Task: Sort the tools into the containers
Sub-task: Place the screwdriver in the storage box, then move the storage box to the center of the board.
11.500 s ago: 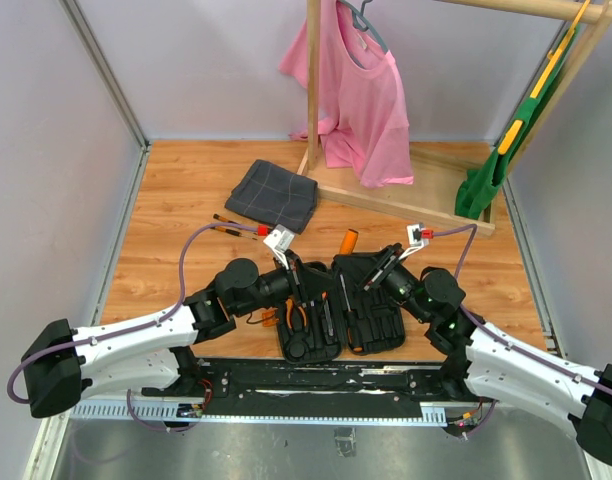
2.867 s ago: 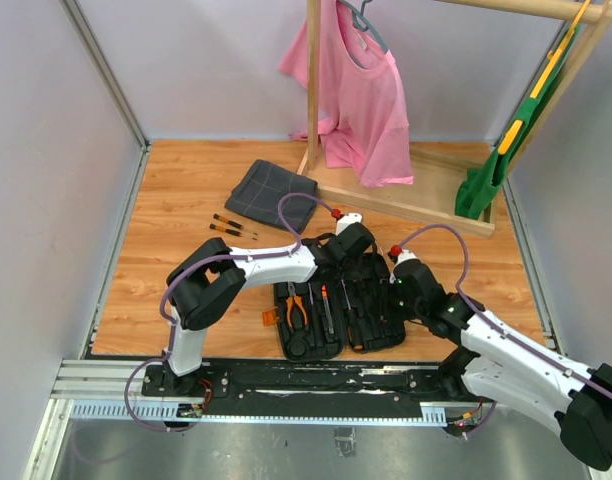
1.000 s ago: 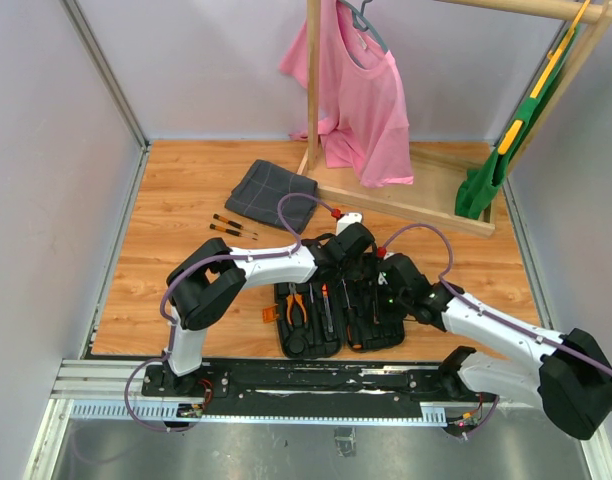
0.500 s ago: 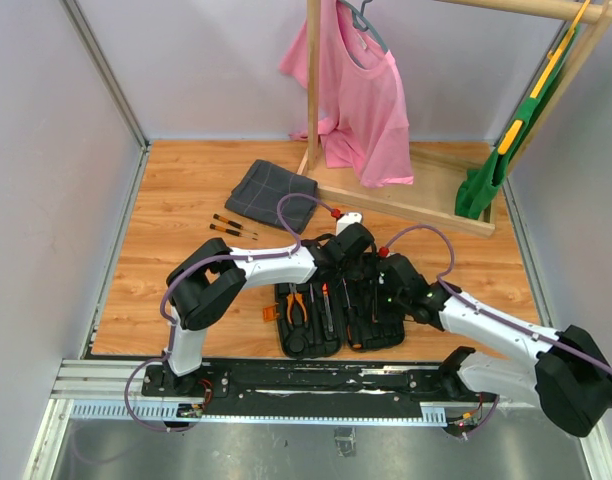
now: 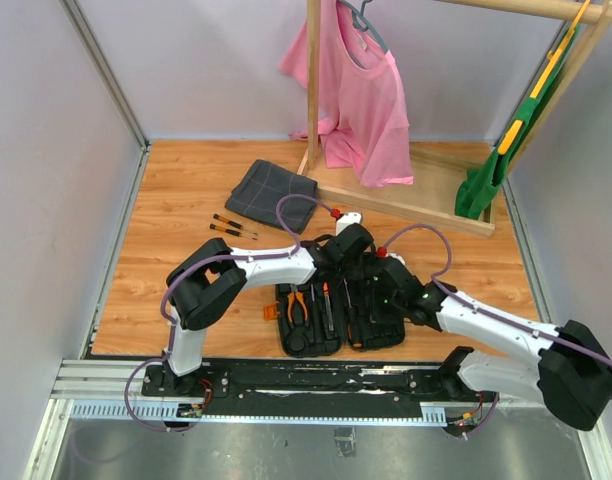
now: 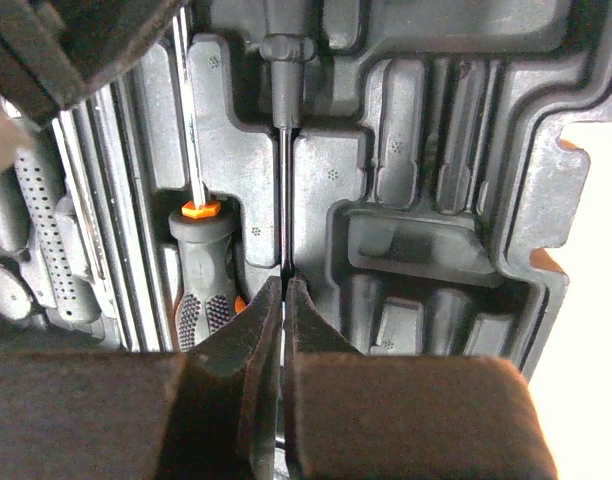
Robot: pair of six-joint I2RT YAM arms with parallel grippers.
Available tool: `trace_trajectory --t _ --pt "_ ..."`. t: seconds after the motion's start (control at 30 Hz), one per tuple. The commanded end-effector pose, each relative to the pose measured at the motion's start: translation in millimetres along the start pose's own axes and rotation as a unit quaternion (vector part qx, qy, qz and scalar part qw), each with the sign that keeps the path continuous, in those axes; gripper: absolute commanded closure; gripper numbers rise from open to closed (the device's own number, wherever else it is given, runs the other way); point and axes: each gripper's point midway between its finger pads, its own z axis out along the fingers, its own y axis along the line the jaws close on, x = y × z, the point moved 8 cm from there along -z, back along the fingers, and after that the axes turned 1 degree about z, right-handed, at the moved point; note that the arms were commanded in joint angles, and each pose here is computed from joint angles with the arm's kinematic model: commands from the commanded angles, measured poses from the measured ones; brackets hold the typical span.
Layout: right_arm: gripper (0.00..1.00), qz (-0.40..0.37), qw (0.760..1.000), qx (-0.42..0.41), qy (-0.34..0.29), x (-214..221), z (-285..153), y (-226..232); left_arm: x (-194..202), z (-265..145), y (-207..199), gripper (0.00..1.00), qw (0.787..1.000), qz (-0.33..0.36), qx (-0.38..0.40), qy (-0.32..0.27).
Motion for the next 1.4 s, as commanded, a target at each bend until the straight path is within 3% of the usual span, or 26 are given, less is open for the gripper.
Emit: trace_trajectory --t 0.0,0.1,0.2,0.47,0.7,0.93,1.17,1.37 --pt "0.94 -0.035 0.997 0.071 0.002 18 -10 -31 25 7 20 0.73 0.998 0.032 -0.027 0.038" --pt "0.78 -0.047 0.997 0.009 -0.058 1 -31 -16 17 2 18 0.7 0.998 0.044 -0.02 0.025" --pt "0.7 -0.051 0.992 -0.023 -0.113 -14 -51 -8 7 -6 14 0.67 0.999 0.053 -0.007 0.01" --pt "0.54 -0.038 0.98 0.016 -0.195 -27 -73 -22 -41 -44 5 0.53 0.996 0.057 0.036 -0.053" --pt "0.49 -0.022 0.977 0.06 -0.205 -30 -75 -36 -71 -91 30 0.48 0.993 0.043 0.037 -0.106" --pt "0.45 -0.015 0.98 0.073 -0.184 -41 -67 -47 -68 -120 90 0.47 0.994 0.015 -0.014 -0.111" --pt "0.4 0.014 0.985 0.01 -0.169 -51 -52 -55 -69 -144 166 0.45 0.987 -0.06 -0.072 -0.129" --pt "0.35 0.047 0.984 -0.036 -0.168 -54 -37 -64 -64 -156 205 0.42 0.976 -0.108 -0.127 -0.138"
